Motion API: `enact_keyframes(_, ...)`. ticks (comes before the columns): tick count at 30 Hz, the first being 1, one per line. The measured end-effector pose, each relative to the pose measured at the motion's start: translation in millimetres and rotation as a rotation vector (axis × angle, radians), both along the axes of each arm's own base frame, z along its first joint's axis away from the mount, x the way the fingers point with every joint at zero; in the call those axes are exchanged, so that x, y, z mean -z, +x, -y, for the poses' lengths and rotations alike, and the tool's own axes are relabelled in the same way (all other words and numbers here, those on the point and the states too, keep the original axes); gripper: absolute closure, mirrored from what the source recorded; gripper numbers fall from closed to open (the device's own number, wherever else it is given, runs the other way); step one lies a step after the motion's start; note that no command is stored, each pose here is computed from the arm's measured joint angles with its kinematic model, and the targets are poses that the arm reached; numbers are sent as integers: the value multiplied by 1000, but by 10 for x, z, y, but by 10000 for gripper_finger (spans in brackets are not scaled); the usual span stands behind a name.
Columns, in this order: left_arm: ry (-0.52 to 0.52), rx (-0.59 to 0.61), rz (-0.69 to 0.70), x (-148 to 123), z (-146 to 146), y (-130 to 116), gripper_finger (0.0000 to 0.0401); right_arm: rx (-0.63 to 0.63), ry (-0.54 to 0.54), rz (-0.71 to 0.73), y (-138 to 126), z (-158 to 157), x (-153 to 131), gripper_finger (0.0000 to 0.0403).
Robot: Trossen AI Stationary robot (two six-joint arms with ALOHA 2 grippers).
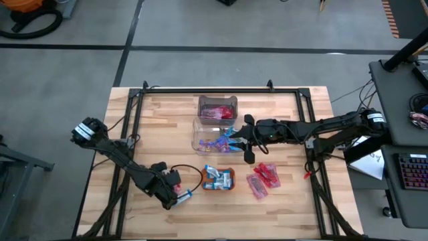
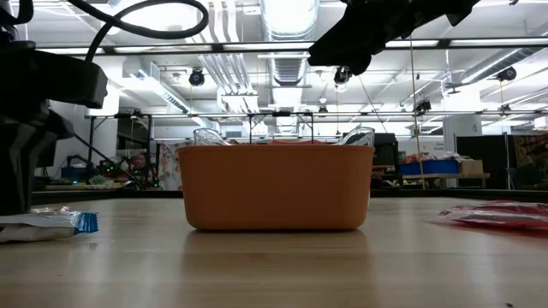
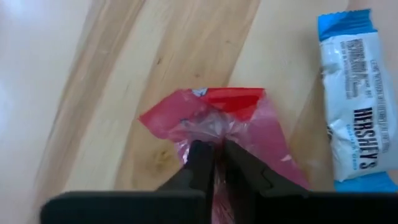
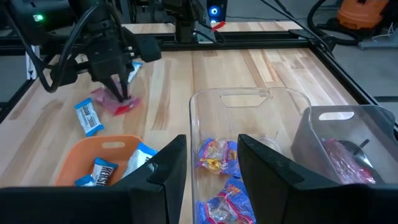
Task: Sort candy
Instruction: Put the red candy into the black transparent bin
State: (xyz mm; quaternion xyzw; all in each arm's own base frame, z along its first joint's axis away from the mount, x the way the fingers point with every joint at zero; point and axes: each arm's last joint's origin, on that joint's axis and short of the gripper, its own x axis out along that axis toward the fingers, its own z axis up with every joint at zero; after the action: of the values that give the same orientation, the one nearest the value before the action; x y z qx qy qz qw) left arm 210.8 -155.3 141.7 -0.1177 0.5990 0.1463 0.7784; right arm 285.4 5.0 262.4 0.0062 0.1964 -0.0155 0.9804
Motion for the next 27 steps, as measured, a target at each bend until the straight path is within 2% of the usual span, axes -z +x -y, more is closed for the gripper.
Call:
enact_keyframes(10,76,32,50,-230,-116,-107,401,0,0,0,1,0,1,268)
enact_keyframes(16,53,105,123,-304,-63,-92,393,0,0,-1,0,0,2,268)
enact_keyframes(21,69,143,98,-214,-24,-191,344,-1,-1,-1,0,-9,3,268)
enact_keyframes(27,57,101,97,-130,15,-300,236,-18,-2,-2,-1,-56,4,268)
